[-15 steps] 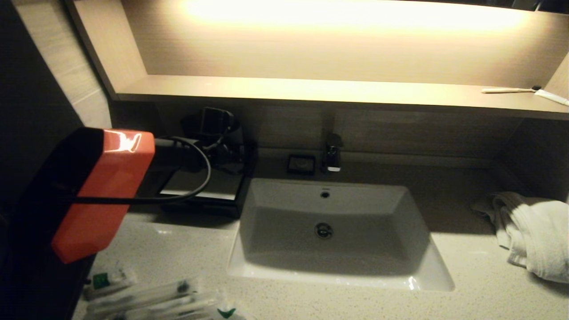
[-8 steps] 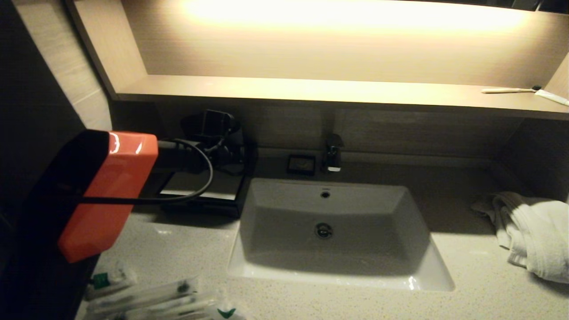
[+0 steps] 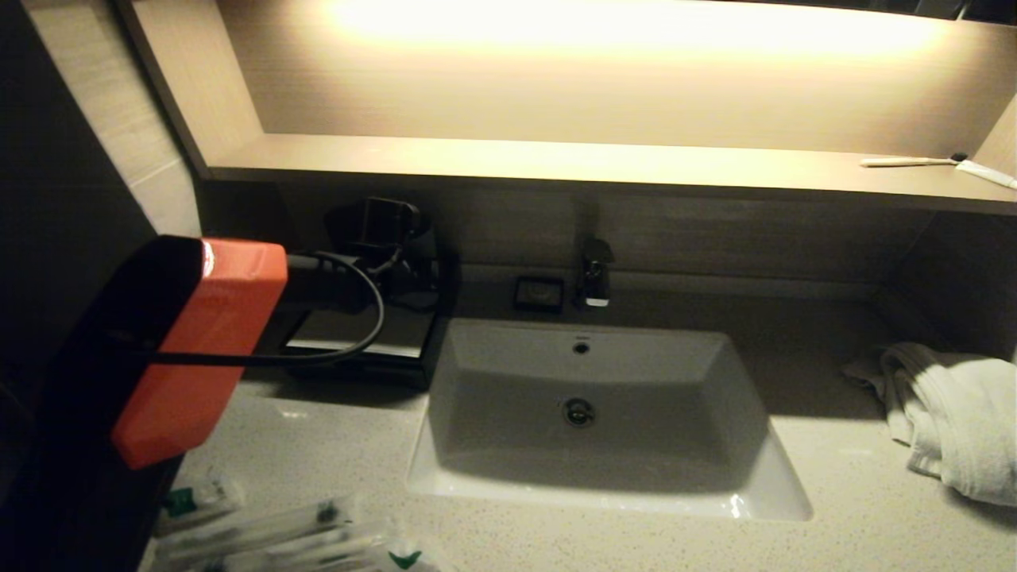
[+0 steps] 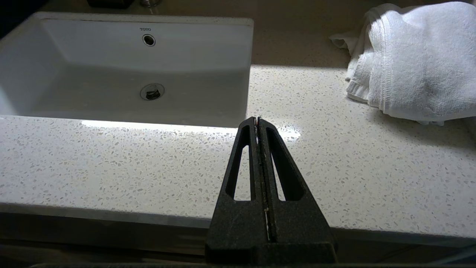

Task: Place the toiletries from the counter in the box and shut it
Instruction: Place the cup on the storage box

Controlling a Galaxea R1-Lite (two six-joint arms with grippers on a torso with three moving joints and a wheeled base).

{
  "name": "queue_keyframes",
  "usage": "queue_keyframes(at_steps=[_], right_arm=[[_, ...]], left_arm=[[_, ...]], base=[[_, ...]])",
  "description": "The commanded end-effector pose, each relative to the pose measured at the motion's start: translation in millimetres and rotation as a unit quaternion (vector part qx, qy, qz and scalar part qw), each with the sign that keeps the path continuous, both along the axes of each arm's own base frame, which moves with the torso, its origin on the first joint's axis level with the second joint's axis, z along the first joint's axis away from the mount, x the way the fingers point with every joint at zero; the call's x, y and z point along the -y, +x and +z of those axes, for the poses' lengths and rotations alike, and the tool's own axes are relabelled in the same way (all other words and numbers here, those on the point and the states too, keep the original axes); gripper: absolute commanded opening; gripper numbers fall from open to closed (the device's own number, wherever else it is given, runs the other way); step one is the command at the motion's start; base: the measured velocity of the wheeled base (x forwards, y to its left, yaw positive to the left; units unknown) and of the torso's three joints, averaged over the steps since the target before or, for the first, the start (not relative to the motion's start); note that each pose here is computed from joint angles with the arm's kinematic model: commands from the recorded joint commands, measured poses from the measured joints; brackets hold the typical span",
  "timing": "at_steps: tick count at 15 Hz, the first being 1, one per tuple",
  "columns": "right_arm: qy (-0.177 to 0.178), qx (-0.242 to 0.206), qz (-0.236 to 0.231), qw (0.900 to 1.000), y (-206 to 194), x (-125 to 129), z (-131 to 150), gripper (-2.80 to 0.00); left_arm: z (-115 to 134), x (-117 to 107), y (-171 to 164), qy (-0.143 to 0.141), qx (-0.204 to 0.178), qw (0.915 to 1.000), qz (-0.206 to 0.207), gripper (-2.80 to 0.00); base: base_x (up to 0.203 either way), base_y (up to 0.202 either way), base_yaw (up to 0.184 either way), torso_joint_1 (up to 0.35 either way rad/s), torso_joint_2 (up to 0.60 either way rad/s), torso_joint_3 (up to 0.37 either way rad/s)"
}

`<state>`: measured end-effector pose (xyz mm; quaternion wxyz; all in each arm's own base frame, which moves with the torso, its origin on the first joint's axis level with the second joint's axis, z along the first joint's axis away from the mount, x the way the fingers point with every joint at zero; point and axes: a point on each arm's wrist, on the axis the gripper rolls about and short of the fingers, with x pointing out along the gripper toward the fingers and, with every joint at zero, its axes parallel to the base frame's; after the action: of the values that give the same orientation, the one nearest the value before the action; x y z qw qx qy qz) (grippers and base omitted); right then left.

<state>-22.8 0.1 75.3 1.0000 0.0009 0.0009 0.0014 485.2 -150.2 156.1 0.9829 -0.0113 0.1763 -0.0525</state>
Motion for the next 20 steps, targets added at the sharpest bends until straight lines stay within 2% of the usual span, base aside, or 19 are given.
queue_keyframes(at_steps=[1, 12, 20], right_arm=[[0.000, 0.000, 0.000, 1.000, 0.0, 0.0, 0.0, -2.80], [0.000, 0.000, 0.000, 1.000, 0.0, 0.0, 0.0, -2.80], [0.000, 0.000, 0.000, 1.000, 0.0, 0.0, 0.0, -2.80]], left_arm=[[-3.0, 0.6, 2.0, -0.001, 0.004, 1.0000, 0.001, -2.80], [-11.0, 2.4, 9.1, -0.005, 0.029, 0.9996, -0.001, -2.80], [-13.2, 2.3, 9.8, -0.004, 0.027, 0.9996, -0.001, -2.80]], base=[[0.000, 0.000, 0.000, 0.000, 0.00, 0.000], [0.000, 0.000, 0.000, 0.000, 0.00, 0.000], [0.000, 0.000, 0.000, 0.000, 0.00, 0.000]])
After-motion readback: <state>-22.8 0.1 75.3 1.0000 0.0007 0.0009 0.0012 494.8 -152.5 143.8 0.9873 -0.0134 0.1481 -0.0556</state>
